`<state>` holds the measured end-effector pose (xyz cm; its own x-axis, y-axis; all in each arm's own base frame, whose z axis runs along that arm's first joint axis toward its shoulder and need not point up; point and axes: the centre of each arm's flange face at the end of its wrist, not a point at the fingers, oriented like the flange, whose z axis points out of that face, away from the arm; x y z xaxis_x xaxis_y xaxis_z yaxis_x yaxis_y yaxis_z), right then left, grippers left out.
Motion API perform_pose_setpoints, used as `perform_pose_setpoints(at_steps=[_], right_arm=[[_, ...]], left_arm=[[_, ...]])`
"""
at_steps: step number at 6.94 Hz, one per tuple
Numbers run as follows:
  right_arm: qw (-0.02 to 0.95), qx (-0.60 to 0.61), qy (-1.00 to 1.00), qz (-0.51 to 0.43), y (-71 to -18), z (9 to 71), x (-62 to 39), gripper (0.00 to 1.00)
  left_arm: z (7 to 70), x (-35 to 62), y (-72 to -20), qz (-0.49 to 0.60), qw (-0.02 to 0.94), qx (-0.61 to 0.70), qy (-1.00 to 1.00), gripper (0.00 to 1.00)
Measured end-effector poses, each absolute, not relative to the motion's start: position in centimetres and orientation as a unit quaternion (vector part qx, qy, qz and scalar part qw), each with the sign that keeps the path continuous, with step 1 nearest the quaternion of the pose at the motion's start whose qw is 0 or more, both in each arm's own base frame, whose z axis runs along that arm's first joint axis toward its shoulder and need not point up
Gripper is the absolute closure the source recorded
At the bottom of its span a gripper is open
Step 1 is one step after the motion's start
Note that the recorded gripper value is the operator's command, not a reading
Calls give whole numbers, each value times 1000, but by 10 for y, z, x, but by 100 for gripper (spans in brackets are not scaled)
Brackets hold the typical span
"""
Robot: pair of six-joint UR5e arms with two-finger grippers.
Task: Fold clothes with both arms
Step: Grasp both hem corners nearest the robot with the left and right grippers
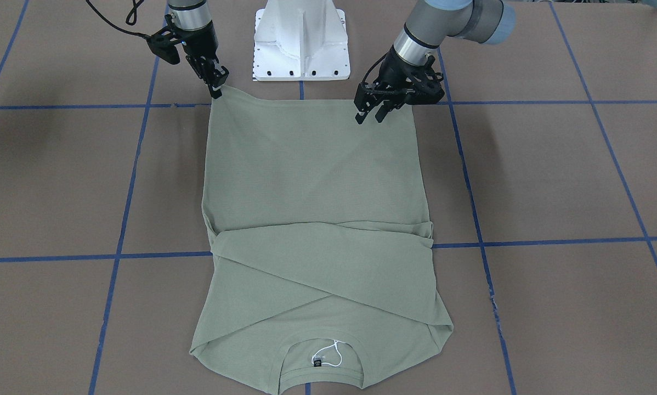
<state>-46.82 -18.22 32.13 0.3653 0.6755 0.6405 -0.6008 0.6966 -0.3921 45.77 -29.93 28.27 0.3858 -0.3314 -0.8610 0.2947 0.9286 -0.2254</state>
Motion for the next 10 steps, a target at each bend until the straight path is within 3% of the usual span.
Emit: perform_pose_setpoints(at_steps=[3, 10], right_arm=[[826, -45, -408, 386, -182, 322, -469, 100], [827, -44, -406, 387, -183, 324, -470, 100]], left_arm=[[334, 459, -246, -201, 867, -22, 455, 41], [377, 462, -214, -183, 893, -37, 409, 41]])
